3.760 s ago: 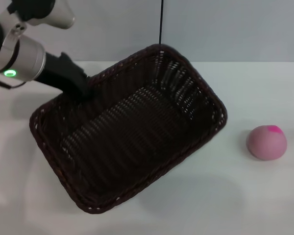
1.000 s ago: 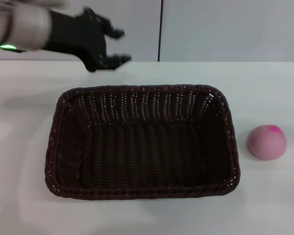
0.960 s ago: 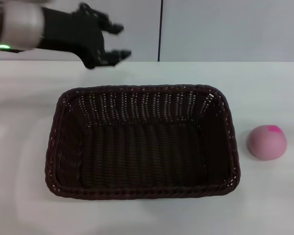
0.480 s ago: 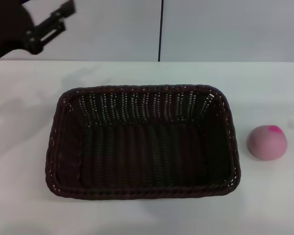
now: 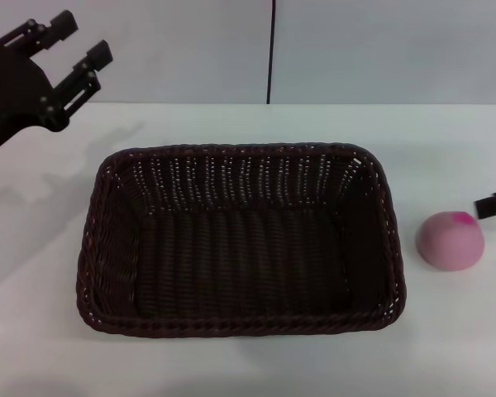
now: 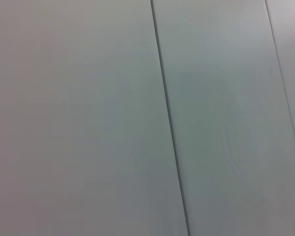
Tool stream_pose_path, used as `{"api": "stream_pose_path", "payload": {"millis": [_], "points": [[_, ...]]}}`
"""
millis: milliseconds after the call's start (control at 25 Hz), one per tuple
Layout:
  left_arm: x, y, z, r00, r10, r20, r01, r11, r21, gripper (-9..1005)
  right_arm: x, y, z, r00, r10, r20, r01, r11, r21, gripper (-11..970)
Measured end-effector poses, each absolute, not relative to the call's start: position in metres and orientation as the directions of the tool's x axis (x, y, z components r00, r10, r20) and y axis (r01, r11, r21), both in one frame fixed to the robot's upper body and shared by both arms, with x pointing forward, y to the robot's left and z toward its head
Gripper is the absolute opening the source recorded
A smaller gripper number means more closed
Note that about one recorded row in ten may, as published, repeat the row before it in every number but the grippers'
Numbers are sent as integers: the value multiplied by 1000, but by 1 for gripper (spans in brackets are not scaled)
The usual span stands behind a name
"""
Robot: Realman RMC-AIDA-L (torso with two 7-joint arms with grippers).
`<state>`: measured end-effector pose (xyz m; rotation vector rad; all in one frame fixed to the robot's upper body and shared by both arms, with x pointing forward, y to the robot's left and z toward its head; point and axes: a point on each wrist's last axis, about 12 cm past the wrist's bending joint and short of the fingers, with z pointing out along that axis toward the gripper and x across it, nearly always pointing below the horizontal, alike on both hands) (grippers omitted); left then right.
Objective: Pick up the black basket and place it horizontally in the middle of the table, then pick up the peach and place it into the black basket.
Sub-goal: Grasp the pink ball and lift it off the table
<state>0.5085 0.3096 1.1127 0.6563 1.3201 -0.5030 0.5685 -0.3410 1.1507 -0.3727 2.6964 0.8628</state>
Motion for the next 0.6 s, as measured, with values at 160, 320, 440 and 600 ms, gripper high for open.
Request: {"api": "stream_pose_path", "payload": {"millis": [160, 320, 440, 600], "points": [[510, 308, 1112, 184, 32, -982, 678, 719, 150, 511, 576, -323, 1136, -932, -188, -310, -332, 788, 518, 653], [512, 307, 1112, 185, 37, -982, 677, 719, 155, 511, 581, -309, 1126, -937, -226, -267, -334, 809, 485, 653], [514, 307, 1113, 184, 42, -982, 673, 722, 157, 510, 584, -304, 1121, -938, -231, -258, -331, 820, 467, 652], [515, 308, 1112, 182, 45, -982, 669, 726, 157, 509, 586, -301, 1116, -940, -255, -225, -331, 836, 438, 652]]}}
